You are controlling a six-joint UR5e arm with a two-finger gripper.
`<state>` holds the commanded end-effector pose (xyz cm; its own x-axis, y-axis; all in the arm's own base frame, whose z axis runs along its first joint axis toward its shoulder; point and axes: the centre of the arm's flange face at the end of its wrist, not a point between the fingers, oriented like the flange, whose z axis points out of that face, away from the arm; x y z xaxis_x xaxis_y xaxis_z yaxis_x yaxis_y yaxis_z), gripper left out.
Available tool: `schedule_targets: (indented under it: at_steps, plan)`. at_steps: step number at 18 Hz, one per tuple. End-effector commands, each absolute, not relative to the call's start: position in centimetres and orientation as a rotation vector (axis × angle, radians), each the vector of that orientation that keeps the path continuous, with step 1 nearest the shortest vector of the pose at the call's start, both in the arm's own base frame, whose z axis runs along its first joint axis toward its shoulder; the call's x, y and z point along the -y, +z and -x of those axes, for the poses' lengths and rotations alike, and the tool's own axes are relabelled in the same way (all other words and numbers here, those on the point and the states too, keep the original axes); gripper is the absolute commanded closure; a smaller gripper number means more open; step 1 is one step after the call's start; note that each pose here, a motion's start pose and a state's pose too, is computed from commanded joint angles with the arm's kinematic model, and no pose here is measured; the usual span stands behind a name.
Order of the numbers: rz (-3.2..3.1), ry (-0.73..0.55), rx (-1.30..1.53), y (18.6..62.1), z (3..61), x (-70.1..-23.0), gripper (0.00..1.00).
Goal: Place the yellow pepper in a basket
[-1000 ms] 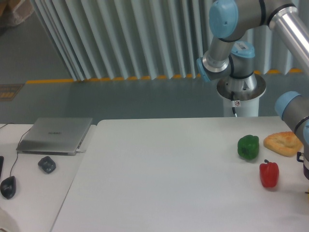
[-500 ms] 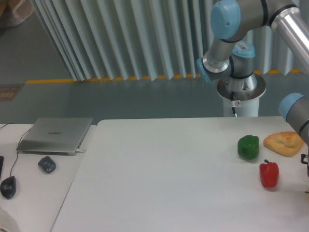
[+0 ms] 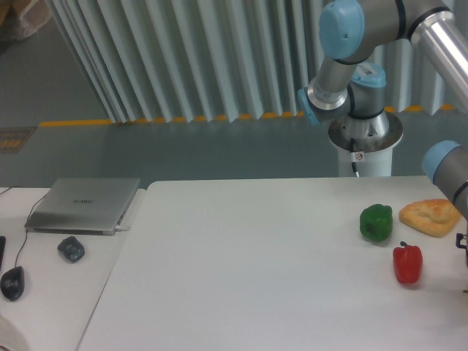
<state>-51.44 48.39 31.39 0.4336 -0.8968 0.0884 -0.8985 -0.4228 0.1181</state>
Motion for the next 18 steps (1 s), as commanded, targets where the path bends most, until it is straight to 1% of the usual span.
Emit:
schedule_targets:
  at_steps: [2, 5, 6, 8, 11, 12, 13, 14, 15, 18]
  plan:
    - [-2.566, 0.009, 1.558, 32.6, 51.0, -47.7, 0.63]
    - [-2.689, -0.013, 1.475, 34.2, 50.0, -47.3, 0.63]
    - [-2.775, 0.004, 1.414, 35.2, 49.9, -45.6, 0.62]
    - [-2.843, 0.036, 1.335, 36.3, 50.1, -43.8, 0.62]
    - [-2.885, 0.036, 1.289, 37.2, 51.5, -41.6, 0.62]
    - [-2.907, 0.015, 1.275, 38.1, 52.1, -41.0, 0.62]
    - [-2.950, 0.007, 1.228, 39.0, 53.4, -39.0, 0.62]
    - [-2.975, 0.004, 1.211, 39.2, 54.1, -38.2, 0.62]
    - [-2.971, -0.008, 1.220, 39.6, 54.8, -37.2, 0.62]
    - [-2.883, -0.012, 1.401, 39.4, 56.5, -34.4, 0.62]
